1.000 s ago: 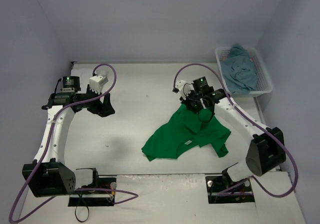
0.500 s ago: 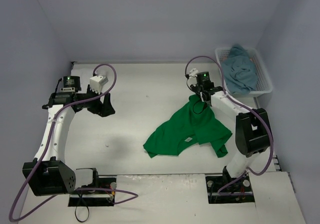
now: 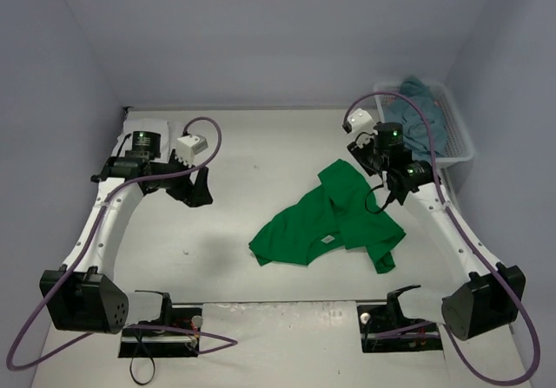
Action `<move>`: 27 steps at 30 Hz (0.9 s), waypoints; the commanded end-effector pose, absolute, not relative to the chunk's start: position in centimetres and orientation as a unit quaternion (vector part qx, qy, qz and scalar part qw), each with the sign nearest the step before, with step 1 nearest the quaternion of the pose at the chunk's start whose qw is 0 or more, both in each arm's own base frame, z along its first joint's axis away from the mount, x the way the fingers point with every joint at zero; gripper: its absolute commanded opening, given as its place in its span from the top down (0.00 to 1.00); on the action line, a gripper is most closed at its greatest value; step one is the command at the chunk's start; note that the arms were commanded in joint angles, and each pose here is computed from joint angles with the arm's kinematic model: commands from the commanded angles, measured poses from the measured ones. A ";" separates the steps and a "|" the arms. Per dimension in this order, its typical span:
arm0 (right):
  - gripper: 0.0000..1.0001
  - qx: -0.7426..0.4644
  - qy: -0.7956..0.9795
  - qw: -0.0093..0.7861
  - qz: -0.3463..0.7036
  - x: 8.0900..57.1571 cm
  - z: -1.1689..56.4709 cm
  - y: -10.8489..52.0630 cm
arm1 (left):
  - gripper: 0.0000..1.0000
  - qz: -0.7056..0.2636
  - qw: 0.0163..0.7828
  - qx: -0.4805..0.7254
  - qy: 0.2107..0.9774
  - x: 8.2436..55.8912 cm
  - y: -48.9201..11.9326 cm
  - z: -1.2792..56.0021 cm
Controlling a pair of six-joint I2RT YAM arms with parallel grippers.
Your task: Fold and stack the t-shirts
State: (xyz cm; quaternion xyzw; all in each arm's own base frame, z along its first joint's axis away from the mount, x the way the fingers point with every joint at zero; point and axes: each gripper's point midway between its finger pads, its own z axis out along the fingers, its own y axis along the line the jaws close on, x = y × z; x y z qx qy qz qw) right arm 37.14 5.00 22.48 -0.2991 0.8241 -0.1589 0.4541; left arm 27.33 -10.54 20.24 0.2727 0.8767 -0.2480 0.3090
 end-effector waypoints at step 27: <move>0.52 -0.267 0.837 0.400 -0.259 31.0 19.0 -6.3 | 0.30 -0.211 0.210 0.594 0.747 26.7 -28.9 19.0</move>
